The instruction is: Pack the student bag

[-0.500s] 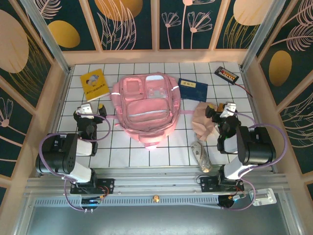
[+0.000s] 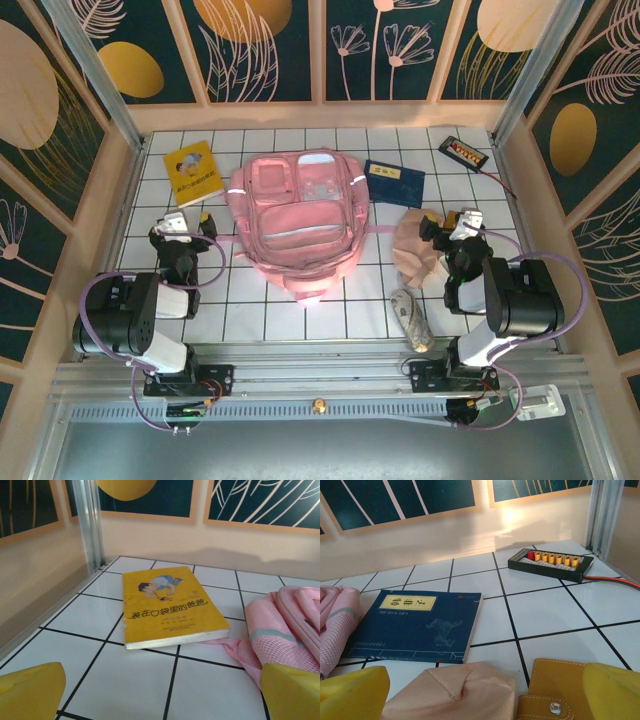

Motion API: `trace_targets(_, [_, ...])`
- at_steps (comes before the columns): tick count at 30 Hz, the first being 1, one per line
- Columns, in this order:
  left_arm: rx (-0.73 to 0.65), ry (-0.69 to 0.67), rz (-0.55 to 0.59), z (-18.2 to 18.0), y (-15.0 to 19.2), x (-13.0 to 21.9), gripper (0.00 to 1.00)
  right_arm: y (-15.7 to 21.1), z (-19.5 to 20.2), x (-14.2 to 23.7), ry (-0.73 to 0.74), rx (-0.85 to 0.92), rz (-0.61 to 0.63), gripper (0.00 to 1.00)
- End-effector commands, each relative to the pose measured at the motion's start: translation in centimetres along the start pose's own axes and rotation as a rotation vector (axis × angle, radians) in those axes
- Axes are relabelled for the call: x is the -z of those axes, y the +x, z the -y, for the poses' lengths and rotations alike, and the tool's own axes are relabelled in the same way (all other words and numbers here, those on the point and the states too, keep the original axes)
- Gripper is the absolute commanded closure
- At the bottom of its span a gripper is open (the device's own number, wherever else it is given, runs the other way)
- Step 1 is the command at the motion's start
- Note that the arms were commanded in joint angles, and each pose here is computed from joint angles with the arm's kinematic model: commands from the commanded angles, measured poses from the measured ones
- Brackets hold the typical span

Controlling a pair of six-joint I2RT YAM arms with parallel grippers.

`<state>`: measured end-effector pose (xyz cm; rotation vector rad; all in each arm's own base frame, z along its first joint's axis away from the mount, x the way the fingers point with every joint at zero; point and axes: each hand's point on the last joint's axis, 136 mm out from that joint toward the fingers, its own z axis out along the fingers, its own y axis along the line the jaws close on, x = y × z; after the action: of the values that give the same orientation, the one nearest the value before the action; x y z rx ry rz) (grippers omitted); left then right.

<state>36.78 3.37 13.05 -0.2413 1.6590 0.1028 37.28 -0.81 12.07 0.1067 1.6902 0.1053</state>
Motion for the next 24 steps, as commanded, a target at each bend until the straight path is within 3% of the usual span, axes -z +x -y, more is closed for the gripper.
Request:
trace_targets(1, [0.036,-0.041,0.049,-0.8,-1.1,0.1,0.01,-0.7,-0.1,-0.3,-0.005,0.013,0.018,0.01])
trace_targets(10, [0.062,-0.057,0.127,-1.5,-2.6,2.1,0.01,-3.3,2.1,-0.3,0.145,-0.033,0.025,0.01])
trace_targets(13, [0.114,-0.168,0.141,-3.4,-4.2,2.9,0.01,-5.2,3.5,-1.1,0.232,-0.171,-0.048,0.01])
trace_targets(19, [0.268,-0.206,0.107,-3.9,-8.5,4.1,0.01,-8.0,-1.2,-2.3,0.046,-0.463,-0.241,0.05])
trace_targets(24, [0.325,-0.059,0.026,-1.2,-10.4,5.3,0.01,-7.1,-7.8,-0.8,-0.165,-0.531,-0.454,0.08])
